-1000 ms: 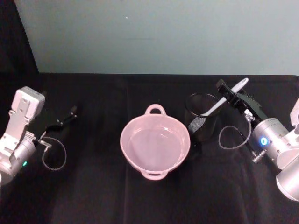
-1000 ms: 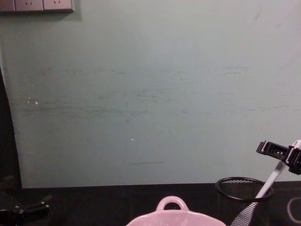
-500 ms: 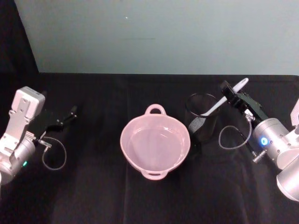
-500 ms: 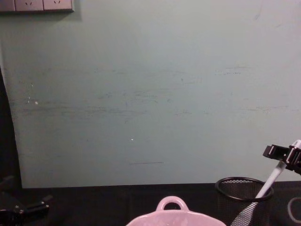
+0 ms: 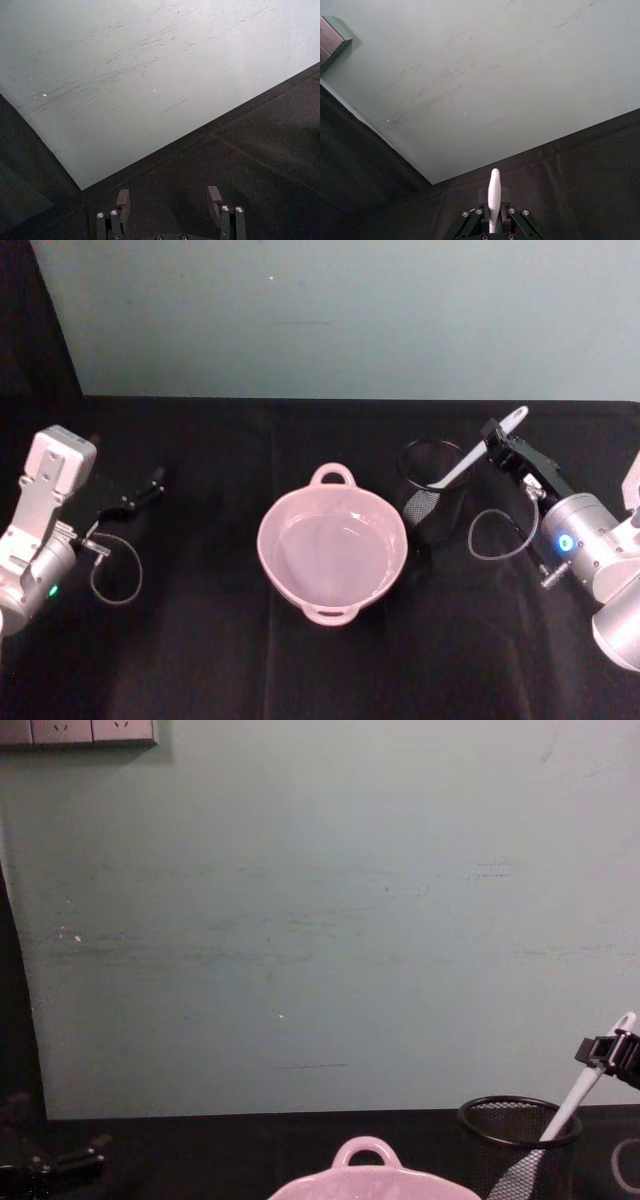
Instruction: Use the one hand to pick up the spoon and stir the clear water in the bowl.
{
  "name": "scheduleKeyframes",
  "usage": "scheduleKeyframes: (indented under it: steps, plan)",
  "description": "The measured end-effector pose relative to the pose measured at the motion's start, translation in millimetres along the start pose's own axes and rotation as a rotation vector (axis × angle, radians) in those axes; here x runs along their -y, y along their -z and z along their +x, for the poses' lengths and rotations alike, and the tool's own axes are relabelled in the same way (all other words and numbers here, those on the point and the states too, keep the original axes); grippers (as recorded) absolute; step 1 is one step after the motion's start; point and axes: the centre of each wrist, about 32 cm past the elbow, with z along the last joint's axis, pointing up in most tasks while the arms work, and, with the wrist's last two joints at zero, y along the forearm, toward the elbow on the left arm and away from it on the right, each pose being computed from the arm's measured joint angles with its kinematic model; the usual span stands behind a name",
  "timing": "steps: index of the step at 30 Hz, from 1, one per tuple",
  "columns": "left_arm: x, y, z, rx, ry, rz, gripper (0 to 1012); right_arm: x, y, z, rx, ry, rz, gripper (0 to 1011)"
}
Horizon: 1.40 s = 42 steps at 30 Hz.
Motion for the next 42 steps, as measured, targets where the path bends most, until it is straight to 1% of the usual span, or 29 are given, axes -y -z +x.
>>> scheduleKeyframes:
  steps: [10,11,12,14,17,18,19,20,21,24,25,28,29,31,32,33,34,38,39,42]
  plan:
    - [0.0,0.0,0.0,0.000,0.000,0.000,1011,0.2,-0.1,0.1,0.006,-0.002,0.000,121]
    - [0.0,0.0,0.0,0.000,0.000,0.000,1011,0.6,-0.6,-0.2,0.014,-0.008,0.000,121]
    - [0.0,0.0,0.0,0.000,0.000,0.000,1011,1.7,-2.7,-1.2,0.043,-0.025,0.001,121]
    - [0.0,0.0,0.0,0.000,0.000,0.000,1011,2.7,-5.2,-2.4,0.073,-0.045,0.000,121]
    - [0.0,0.0,0.0,0.000,0.000,0.000,1011,5.0,-14.4,-5.9,0.147,-0.092,-0.008,121]
    - [0.0,0.0,0.0,0.000,0.000,0.000,1011,5.0,-14.4,-5.9,0.147,-0.092,-0.008,121]
    - [0.0,0.0,0.0,0.000,0.000,0.000,1011,5.7,-18.9,-6.7,0.175,-0.109,-0.010,121]
    - [0.0,0.0,0.0,0.000,0.000,0.000,1011,6.0,-21.6,-7.5,0.190,-0.119,-0.010,121]
    - [0.0,0.0,0.0,0.000,0.000,0.000,1011,6.7,-27.8,-9.1,0.218,-0.138,-0.007,121]
    - [0.0,0.0,0.0,0.000,0.000,0.000,1011,7.7,-39.0,-11.3,0.257,-0.165,-0.006,121]
    - [0.0,0.0,0.0,0.000,0.000,0.000,1011,8.2,-48.2,-13.3,0.280,-0.184,-0.003,121]
    - [0.0,0.0,0.0,0.000,0.000,0.000,1011,9.0,-60.8,-15.5,0.310,-0.209,-0.008,121]
    - [0.0,0.0,0.0,0.000,0.000,0.000,1011,9.5,-68.9,-17.3,0.328,-0.228,-0.013,121]
    - [0.0,0.0,0.0,0.000,0.000,0.000,1011,9.7,-76.0,-18.7,0.341,-0.246,-0.021,121]
    - [0.0,0.0,0.0,0.000,0.000,0.000,1011,9.7,-83.5,-20.6,0.354,-0.268,-0.028,121]
    - [0.0,0.0,0.0,0.000,0.000,0.000,1011,9.5,-87.5,-21.9,0.362,-0.277,-0.031,121]
    - [0.0,0.0,0.0,0.000,0.000,0.000,1011,9.0,-94.1,-25.0,0.376,-0.293,-0.036,121]
    - [0.0,0.0,0.0,0.000,0.000,0.000,1011,7.7,-105.5,-31.5,0.408,-0.322,-0.043,121]
    - [0.0,0.0,0.0,0.000,0.000,0.000,1011,7.0,-113.4,-37.2,0.440,-0.349,-0.049,121]
    - [0.0,0.0,0.0,0.000,0.000,0.000,1011,6.4,-121.3,-43.3,0.474,-0.377,-0.053,121]
